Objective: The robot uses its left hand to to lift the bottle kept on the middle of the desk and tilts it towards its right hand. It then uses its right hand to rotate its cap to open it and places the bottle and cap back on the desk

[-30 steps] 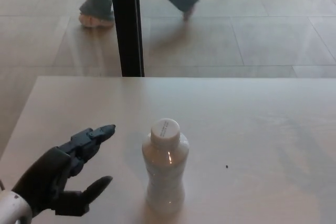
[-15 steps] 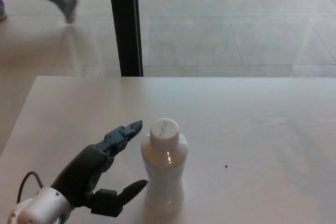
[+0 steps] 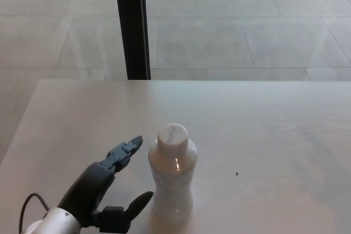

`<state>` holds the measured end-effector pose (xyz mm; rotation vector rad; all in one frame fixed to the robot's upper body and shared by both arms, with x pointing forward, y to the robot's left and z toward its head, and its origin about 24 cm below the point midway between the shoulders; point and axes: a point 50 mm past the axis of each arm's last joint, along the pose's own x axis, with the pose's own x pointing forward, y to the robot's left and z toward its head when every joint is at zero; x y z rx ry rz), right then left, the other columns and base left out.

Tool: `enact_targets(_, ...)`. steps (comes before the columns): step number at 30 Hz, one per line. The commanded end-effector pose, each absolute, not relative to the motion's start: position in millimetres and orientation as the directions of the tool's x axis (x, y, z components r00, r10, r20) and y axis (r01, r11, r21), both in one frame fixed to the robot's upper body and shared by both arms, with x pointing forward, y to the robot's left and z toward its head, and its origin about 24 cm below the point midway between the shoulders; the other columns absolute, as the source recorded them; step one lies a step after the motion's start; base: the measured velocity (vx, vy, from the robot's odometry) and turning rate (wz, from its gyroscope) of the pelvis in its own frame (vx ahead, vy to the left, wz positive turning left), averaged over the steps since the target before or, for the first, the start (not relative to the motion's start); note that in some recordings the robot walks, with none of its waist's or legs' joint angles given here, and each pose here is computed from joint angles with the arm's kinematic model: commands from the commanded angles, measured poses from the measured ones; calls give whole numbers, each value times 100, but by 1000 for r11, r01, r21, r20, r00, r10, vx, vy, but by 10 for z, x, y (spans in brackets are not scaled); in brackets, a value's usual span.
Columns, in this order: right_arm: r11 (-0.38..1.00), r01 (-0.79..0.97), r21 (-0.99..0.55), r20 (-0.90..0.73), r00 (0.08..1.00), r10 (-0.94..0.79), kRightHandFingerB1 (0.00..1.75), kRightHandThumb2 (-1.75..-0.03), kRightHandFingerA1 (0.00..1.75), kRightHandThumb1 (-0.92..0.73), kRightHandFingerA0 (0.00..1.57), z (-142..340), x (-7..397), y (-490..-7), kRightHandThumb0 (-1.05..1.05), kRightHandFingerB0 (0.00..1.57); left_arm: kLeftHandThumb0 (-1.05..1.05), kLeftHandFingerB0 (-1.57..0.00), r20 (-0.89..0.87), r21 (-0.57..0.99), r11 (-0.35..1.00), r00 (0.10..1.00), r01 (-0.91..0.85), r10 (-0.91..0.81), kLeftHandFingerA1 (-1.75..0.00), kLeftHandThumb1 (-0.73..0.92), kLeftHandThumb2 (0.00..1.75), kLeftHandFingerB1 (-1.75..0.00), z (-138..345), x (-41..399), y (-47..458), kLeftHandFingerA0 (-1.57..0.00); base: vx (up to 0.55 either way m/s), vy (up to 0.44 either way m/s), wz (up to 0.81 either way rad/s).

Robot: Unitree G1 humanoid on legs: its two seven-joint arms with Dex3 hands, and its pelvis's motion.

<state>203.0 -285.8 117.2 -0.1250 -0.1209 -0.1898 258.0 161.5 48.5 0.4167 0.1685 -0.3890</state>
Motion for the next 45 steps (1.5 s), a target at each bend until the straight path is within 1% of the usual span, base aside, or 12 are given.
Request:
enact_targets(1, 973, 201, -110, 145, 972, -185, 34, -64, 87, -79, 53, 1186, 2002, -2875, -56, 35, -103, 0, -290, 361, 844, 908, 396, -302, -20, 58, 97, 0, 387, 2564, 1615, 0, 0, 0, 0)
enact_targets(3, 977, 191, -94, 148, 973, -176, 34, -64, 90, -79, 51, 1181, 2013, -2852, -55, 35, -104, 0, -288, 338, 852, 906, 399, -310, 0, 45, 76, 0, 394, 2605, 1544, 0, 0, 0, 0)
enact_targets(16, 983, 171, -73, 155, 975, -158, 35, -63, 94, -78, 50, 1158, 2058, -2816, -52, 35, -97, 0, -231, 326, 864, 919, 383, -320, -10, 53, 96, 0, 497, 2715, 1291, 0, 0, 0, 0)
enact_targets(20, 982, 171, -81, 151, 976, -157, 35, -63, 95, -76, 51, 1147, 2064, -2819, -57, 38, -97, 0, -222, 310, 880, 927, 361, -302, -64, 48, 90, 0, 479, 2698, 1286, -3, 0, 0, 0)
enact_targets(23, 982, 167, -90, 151, 977, -152, 35, -63, 95, -76, 51, 1145, 2072, -2807, -57, 39, -98, 0, -235, 310, 886, 931, 344, -279, -51, 54, 94, -1, 457, 2683, 1289, -2, 0, 0, 0)
enact_targets(24, 983, 162, -86, 148, 978, -148, 35, -63, 96, -76, 51, 1147, 2066, -2801, -57, 39, -99, 0, -241, 275, 893, 925, 355, -294, -14, 59, 97, 0, 438, 2668, 1275, 0, 0, 0, 0)
enact_targets(35, 981, 162, -102, 146, 978, -147, 35, -63, 100, -74, 48, 1154, 2047, -2798, -61, 40, -89, 0, -231, 126, 934, 925, 336, -301, -9, 53, 91, 0, 232, 2550, 951, 0, 0, 0, 0)
enact_targets(36, 982, 161, -101, 145, 979, -145, 35, -63, 100, -74, 48, 1151, 2049, -2796, -61, 40, -84, 0, -227, 102, 941, 928, 323, -295, -19, 38, 78, 0, 236, 2543, 908, 0, 0, 0, 0)
enact_targets(37, 982, 162, -101, 148, 978, -146, 35, -62, 100, -73, 48, 1152, 2053, -2797, -62, 39, -88, 0, -221, 88, 950, 936, 300, -275, -43, 52, 56, 0, 249, 2535, 845, -1, 0, 0, 0)
enact_targets(39, 983, 158, -94, 149, 978, -143, 35, -62, 100, -72, 47, 1151, 2061, -2792, -63, 38, -70, 0, -176, -7, 966, 950, 260, -257, -56, 41, 87, -12, 265, 2520, 704, -9, 0, 0, 0)
enact_targets(44, 983, 162, -88, 148, 978, -148, 36, -62, 100, -72, 48, 1148, 2059, -2777, -62, 38, -75, -5, -146, -104, 971, 962, 215, -229, -51, 43, 80, -20, 303, 2487, 456, -8, 0, 0, 0)
enact_targets(45, 982, 165, -89, 147, 978, -151, 36, -62, 100, -71, 49, 1145, 2055, -2775, -62, 39, -68, -2, -147, -116, 973, 966, 198, -214, -46, 52, 56, -32, 316, 2476, 420, -23, 0, 0, 0)
